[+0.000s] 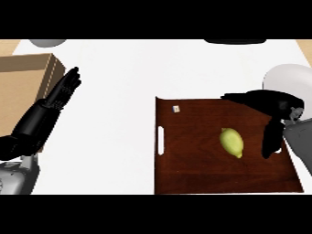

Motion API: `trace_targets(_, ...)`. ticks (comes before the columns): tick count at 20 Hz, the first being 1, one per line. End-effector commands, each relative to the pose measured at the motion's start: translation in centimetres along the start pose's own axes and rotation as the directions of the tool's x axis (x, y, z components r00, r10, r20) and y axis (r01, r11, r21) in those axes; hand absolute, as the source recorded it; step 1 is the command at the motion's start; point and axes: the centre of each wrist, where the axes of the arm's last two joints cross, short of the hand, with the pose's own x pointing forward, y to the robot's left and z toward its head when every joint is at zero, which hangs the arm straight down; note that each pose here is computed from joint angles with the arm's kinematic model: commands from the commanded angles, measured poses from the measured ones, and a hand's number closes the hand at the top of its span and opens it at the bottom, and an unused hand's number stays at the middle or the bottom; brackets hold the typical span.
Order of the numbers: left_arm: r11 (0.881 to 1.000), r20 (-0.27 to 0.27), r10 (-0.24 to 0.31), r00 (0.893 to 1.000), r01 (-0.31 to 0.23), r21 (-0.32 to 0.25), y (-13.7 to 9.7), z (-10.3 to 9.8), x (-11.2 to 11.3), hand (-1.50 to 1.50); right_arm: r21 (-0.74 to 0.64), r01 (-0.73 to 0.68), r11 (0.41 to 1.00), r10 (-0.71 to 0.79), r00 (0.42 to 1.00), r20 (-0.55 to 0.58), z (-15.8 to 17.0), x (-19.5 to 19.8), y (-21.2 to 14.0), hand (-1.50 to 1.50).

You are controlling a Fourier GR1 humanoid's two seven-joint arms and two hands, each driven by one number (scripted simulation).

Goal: Pick the lemon from the tray and place it in the plate

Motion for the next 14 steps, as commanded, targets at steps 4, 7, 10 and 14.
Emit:
trace_targets(4,1.0,-0.006,0.015,1.0,-0.016,-0.018,0.3,1.0,-2.0,0.0,0.079,-0.035,0.996,0.037,0.999,-0.025,-2.6,-0.4,4.3,-1.5)
trace_targets(7,1.0,-0.003,0.009,1.0,-0.009,-0.012,-0.1,1.0,-1.8,0.0,0.106,-0.045,0.993,0.046,0.999,-0.015,-3.2,-0.8,5.0,-1.5)
trace_targets(10,1.0,-0.011,0.009,1.0,-0.009,0.004,1.1,1.1,-0.1,0.0,0.137,-0.05,0.989,0.052,0.999,-0.013,-3.6,-1.6,5.5,-1.5)
trace_targets(14,1.0,-0.003,-0.004,1.0,0.004,0.005,-0.6,-2.0,-0.4,0.0,0.159,-0.068,0.985,0.074,0.997,-0.032,-4.7,-1.7,6.0,-1.5)
